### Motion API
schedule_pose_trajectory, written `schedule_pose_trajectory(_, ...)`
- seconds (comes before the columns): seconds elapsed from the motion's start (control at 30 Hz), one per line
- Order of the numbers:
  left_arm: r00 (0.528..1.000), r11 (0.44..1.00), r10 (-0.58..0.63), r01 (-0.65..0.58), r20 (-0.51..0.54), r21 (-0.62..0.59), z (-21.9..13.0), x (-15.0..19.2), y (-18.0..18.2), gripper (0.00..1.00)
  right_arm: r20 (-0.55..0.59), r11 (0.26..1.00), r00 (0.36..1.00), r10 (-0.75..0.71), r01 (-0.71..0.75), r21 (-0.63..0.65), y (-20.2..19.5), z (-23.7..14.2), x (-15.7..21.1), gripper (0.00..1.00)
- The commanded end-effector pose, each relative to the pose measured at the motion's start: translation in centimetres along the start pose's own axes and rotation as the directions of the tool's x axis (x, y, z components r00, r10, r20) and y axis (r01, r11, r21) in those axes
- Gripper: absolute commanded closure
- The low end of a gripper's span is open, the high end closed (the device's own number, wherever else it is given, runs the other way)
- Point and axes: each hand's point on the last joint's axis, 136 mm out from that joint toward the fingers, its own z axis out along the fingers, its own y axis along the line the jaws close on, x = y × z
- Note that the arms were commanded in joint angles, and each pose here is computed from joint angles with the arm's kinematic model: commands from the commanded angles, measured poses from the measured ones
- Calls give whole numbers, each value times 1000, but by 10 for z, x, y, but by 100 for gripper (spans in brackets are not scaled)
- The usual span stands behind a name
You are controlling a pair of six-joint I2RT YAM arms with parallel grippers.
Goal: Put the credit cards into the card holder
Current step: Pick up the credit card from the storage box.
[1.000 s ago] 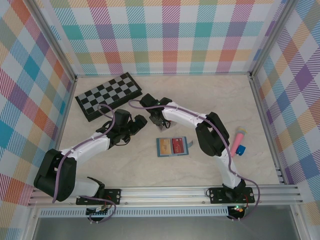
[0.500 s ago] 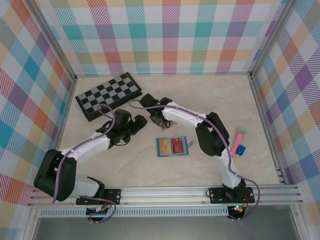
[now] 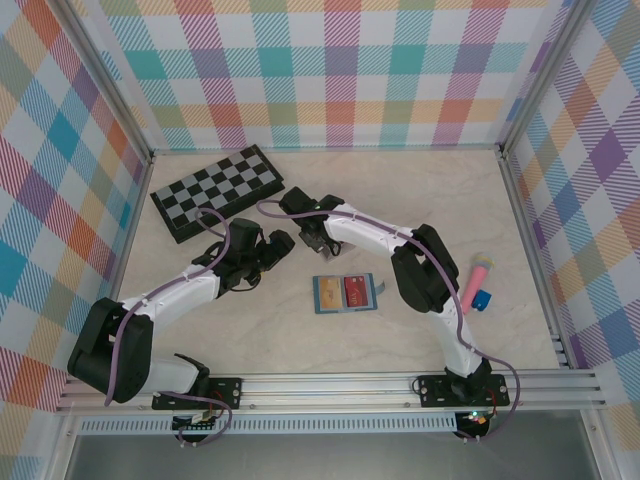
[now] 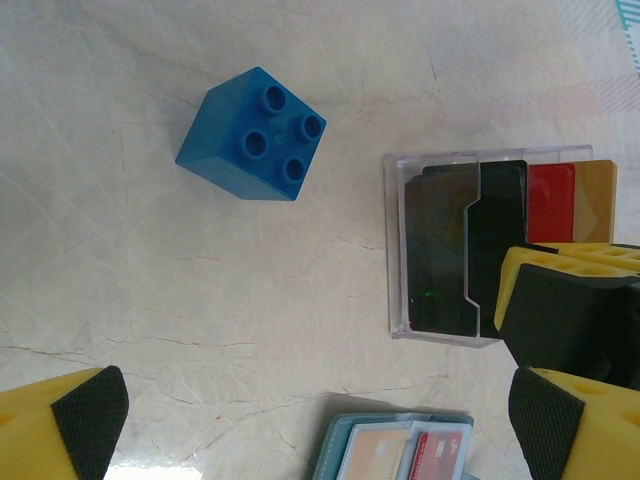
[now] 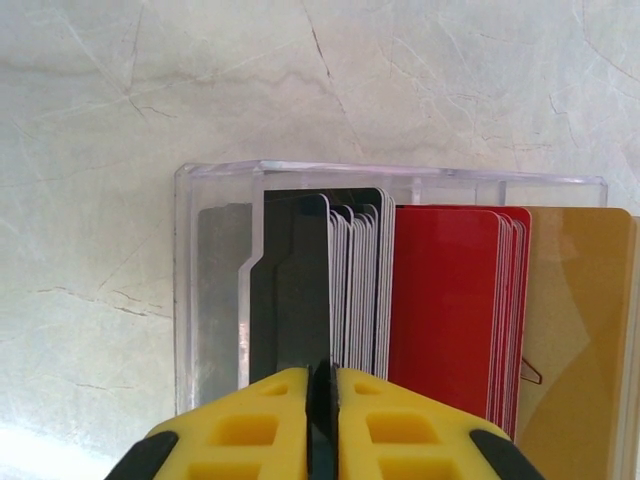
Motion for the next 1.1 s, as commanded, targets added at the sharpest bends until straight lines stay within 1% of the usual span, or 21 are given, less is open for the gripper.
schedule_pose_trajectory(0.0,1000,1000,-9,9,-12,-14,-1,-1,3,0,49,999,998,36,-36,5,-16,-26,-10,90)
schedule_pose_trajectory(0.23,1000,1000,-7,7,-12,-9,-1,-2,0,0,54,998,997,57,-56,-22,-18,-33,-10,91)
schedule_pose_trajectory(0.37,1000,1000,-1,1,-15,11,-2,-2,-4,0,49,993,994,101,-97,-72,-19,-40,-9,93)
schedule_pose_trajectory(0.47,1000,998,14,-13,-20,59,-4,-3,-16,2,58,967,981,187,-173,-189,-19,-59,-13,94)
schedule_pose_trajectory(0.57,999,990,28,-23,-32,137,-8,-4,-36,4,81,911,951,298,-258,-323,-26,-85,-18,95)
schedule_pose_trajectory(0.63,998,979,42,-31,-49,203,-11,-3,-52,6,79,854,923,377,-314,-415,-33,-102,-18,95)
schedule_pose_trajectory(0.7,996,962,52,-32,-68,270,-12,-3,-70,9,61,772,882,468,-373,-515,-42,-115,-17,95)
schedule_pose_trajectory(0.8,992,928,73,-29,-104,370,-16,-2,-98,11,-6,607,804,595,-454,-653,-54,-127,-10,95)
schedule_pose_trajectory(0.9,985,888,92,-15,-146,459,-18,2,-122,11,-77,434,722,688,-494,-753,-68,-138,-5,95)
schedule_pose_trajectory(1.0,973,849,114,9,-200,528,-15,10,-146,12,-145,299,665,732,-506,-809,-77,-146,3,94)
schedule_pose_trajectory(1.07,966,828,121,28,-226,560,-13,15,-160,13,-181,232,645,742,-501,-834,-82,-152,4,94)
